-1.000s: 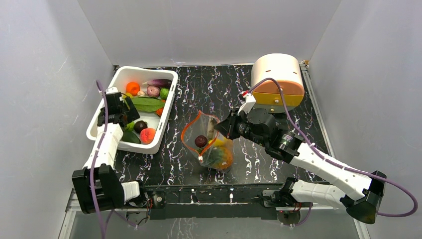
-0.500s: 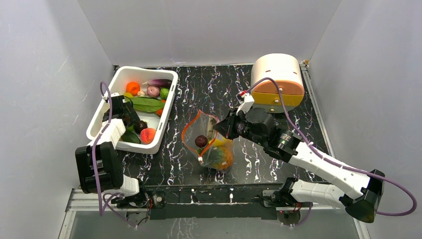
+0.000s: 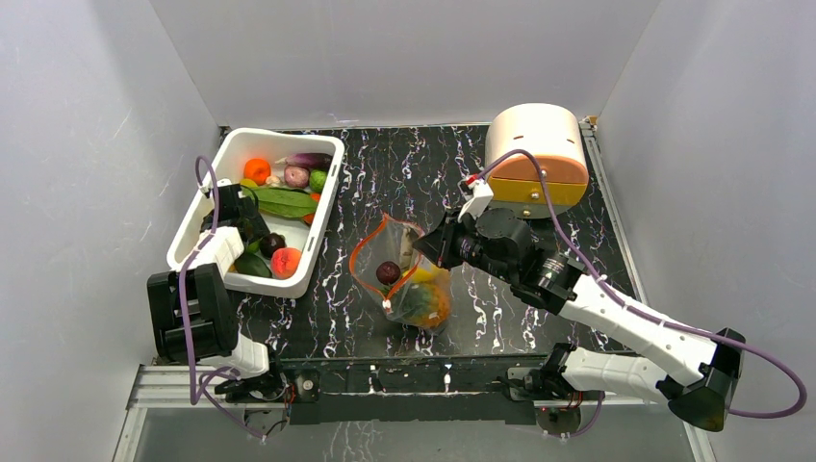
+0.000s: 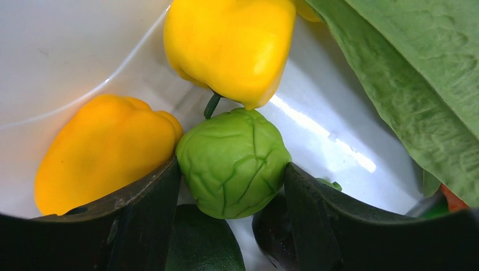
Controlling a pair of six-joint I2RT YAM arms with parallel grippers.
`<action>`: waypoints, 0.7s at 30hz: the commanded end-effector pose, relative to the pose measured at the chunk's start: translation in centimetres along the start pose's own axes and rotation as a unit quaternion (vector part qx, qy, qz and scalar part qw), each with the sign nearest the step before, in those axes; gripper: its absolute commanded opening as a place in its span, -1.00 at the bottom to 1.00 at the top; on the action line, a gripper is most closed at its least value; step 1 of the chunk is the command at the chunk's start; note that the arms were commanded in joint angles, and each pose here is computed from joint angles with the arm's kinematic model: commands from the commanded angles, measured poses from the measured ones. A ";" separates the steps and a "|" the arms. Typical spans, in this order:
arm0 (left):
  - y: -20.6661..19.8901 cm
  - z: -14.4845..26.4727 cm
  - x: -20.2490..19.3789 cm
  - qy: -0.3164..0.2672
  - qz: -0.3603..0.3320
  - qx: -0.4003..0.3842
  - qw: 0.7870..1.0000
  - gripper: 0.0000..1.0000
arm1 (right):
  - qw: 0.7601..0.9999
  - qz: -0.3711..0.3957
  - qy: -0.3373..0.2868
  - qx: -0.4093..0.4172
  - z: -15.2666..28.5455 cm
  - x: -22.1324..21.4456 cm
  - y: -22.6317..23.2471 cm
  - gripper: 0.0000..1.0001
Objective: Place the food in the zip-top bag and seal the zipper
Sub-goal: Pick up the fake vegetable from the bin.
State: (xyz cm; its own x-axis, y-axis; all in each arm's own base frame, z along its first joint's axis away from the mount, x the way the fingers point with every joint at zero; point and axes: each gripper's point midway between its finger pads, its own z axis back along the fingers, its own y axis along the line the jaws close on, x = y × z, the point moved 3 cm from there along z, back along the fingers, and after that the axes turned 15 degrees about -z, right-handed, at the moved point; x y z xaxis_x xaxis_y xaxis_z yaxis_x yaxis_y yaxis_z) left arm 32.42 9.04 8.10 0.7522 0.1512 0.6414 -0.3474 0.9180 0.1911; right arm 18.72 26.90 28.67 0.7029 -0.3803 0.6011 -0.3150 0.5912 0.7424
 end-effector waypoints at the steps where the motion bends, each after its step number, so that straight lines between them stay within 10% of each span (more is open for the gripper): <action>1: -0.3 0.2 -0.7 0.009 -0.002 -0.014 1.000 0.05 | 0.996 -0.002 -0.057 0.065 1.7 3.4 3.9 -1.00; 21: -0.5 5.1 2.3 -0.053 -0.011 -0.068 0.996 -0.28 | 0.997 -0.023 -0.046 0.064 2.9 3.2 3.9 -1.00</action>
State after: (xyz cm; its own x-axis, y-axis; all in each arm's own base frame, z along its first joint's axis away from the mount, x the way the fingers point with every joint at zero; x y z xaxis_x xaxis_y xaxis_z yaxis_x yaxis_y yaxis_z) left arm 31.45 7.58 10.08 0.7480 0.1239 0.6520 -0.2765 0.9513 0.1364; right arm 17.93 25.88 29.46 0.7014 -0.3949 0.5934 -0.3106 0.5799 0.7531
